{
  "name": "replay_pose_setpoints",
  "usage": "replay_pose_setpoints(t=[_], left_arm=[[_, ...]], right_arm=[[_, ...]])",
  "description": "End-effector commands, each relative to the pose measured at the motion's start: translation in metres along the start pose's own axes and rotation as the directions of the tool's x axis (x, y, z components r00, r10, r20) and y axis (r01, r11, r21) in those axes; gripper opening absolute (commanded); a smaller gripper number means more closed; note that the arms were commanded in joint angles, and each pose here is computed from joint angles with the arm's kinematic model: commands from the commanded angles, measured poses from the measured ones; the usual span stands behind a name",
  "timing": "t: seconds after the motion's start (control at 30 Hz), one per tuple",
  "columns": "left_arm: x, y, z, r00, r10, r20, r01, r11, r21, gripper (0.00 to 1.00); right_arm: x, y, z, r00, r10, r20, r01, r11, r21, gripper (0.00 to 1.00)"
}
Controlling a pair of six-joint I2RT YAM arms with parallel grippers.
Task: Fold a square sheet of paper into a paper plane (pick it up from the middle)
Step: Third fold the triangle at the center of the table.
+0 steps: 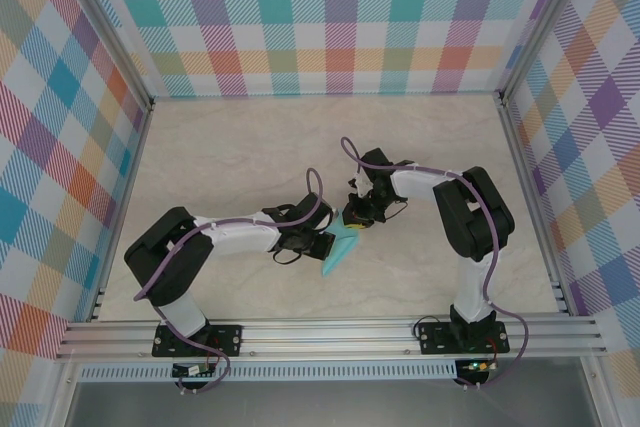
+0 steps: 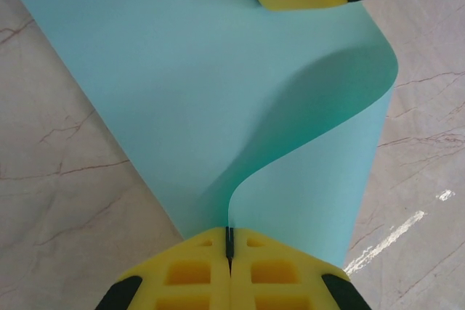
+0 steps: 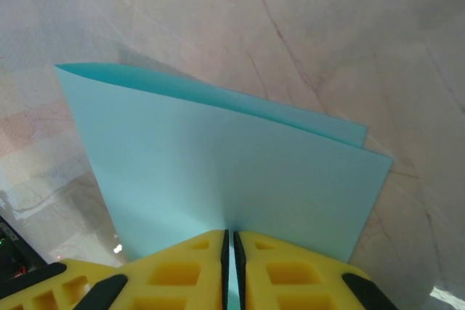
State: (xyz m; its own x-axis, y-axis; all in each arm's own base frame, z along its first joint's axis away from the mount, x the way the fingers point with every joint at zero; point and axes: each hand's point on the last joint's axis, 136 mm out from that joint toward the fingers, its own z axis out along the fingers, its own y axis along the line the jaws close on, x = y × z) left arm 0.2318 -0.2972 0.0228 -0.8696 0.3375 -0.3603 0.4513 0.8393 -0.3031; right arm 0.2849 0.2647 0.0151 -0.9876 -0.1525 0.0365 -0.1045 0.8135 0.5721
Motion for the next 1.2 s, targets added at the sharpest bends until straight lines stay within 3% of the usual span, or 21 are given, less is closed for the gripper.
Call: replay_pose_setpoints(t=[0.0, 0.27, 0.4, 0.53, 0.67, 1.17], left_arm=[[0.001, 0.004, 0.006, 1.000, -0.001, -0.014, 0.001, 1.000, 0.002, 0.00], [0.012, 0.008, 0.012, 0.999, -0.011, -0.039, 0.011, 1.000, -0.007, 0.00], [0.013, 0.009, 0.011, 0.999, -0.014, -0.037, 0.014, 1.000, -0.006, 0.00], [0.012, 0.007, 0.011, 0.999, -0.012, -0.034, 0.012, 1.000, 0.006, 0.00], [0.012, 0.005, 0.011, 0.999, -0.013, -0.034, 0.013, 1.000, 0.015, 0.00], [0.011, 0.003, 0.011, 0.999, -0.002, -0.035, 0.003, 1.000, 0.026, 0.00]], right_arm=[[0.012, -0.008, 0.007, 0.998, 0.035, -0.045, -0.033, 0.999, 0.041, 0.16], [-0.001, 0.020, -0.036, 0.996, 0.017, 0.090, -0.019, 1.000, 0.021, 0.26], [0.006, 0.022, -0.058, 0.984, 0.042, 0.171, -0.046, 0.999, 0.021, 0.24], [0.028, 0.034, -0.051, 0.985, 0.100, 0.140, -0.084, 0.990, -0.116, 0.13], [0.047, 0.047, -0.035, 0.991, 0.098, 0.091, -0.080, 0.979, -0.187, 0.11], [0.055, 0.044, 0.002, 0.992, 0.125, 0.007, -0.123, 0.984, -0.127, 0.12]])
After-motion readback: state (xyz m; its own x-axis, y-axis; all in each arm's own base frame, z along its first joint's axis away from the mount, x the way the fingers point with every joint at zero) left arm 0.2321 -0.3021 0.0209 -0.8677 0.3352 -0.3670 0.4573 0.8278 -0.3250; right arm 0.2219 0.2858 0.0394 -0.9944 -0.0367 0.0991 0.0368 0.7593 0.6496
